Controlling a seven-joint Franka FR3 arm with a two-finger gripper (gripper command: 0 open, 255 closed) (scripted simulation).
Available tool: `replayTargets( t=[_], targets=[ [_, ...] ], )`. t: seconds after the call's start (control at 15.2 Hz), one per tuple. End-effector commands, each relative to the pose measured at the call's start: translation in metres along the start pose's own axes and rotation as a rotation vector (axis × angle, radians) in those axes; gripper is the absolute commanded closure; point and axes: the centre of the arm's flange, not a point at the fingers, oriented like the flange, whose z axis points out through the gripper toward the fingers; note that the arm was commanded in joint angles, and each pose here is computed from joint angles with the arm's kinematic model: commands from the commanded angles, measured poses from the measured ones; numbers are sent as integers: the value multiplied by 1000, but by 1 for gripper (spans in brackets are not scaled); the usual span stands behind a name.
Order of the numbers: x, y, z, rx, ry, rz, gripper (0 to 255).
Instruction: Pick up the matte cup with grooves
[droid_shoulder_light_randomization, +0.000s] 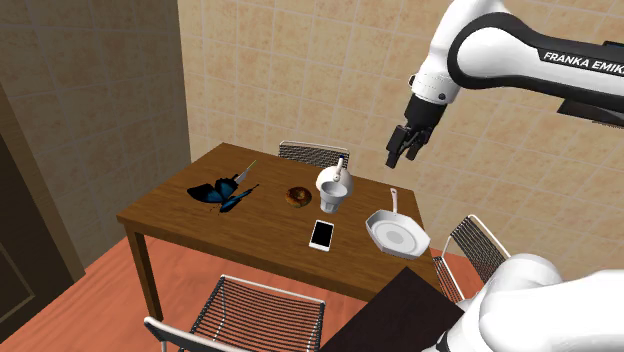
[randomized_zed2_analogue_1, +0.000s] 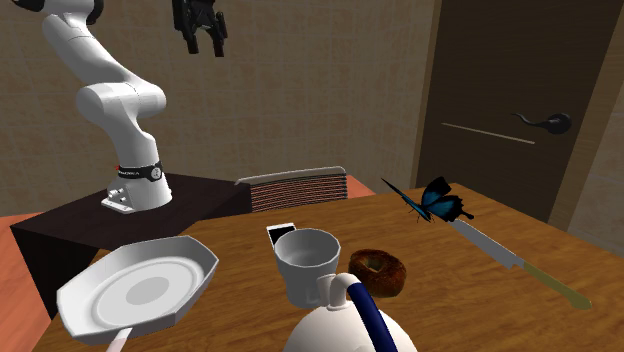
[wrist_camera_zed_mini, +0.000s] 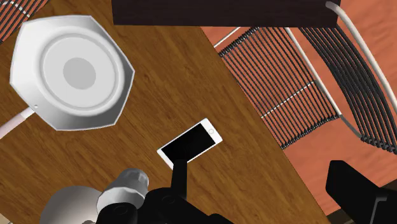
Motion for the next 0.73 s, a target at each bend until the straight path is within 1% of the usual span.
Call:
replayTargets(
  t=[0.0, 0.66],
  targets=[
    [0, 0, 0, 0, 0, 0, 0],
    [91, 24, 94, -44, -27, 10, 0]
  ],
)
